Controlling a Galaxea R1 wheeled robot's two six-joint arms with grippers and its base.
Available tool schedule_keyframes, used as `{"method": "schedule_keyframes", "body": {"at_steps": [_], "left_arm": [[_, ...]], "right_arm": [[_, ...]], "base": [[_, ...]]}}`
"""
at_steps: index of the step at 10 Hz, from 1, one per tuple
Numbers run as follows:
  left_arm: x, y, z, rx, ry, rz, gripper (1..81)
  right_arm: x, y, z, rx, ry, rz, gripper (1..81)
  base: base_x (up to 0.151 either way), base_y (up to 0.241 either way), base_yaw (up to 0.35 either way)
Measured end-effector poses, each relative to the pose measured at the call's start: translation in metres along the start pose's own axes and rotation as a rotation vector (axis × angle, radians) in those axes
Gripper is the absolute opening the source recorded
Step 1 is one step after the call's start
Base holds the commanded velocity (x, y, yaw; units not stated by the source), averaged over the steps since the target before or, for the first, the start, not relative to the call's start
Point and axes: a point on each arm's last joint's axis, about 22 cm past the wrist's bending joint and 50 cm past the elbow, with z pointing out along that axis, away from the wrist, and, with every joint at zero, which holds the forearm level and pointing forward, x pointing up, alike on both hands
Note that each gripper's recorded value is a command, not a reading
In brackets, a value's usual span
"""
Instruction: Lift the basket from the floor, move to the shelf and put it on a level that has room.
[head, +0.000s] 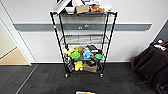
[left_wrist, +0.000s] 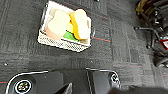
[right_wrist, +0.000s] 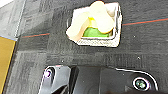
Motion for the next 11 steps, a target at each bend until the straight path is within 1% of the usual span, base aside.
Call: {"method": "schedule_keyframes", "body": {"at_steps": [3,6,9,11], "left_arm": [[0.0001,0.0001,0.0002,0.0,0.0,-0.001,81.1],[-0.0025,-0.0003,-0.0002,0.0,-0.003,-0.002,81.1],[-0.0011,-0.0003,0.0002,0.0,-0.001,-0.002,81.1],[-0.0076,-0.0011,-0.0008,0.002,-0.012,-0.005,81.1]], "right_arm": [[0.0002,0.0001,0.0001,0.0,0.0,0.0,81.1],[-0.0002,0.0006,-0.0001,-0.001,0.0,0.001,81.1],[0.0024,0.0008,0.0003,-0.001,0.002,0.0,81.1],[-0.0009,0.0003,0.0001,-0.001,-0.003,0.001,81.1]], "base": [[0.102,0.0,0.0],[0.073,0.0,0.0],[0.0,0.0,0.0],[0.0,0.0,0.0]]}}
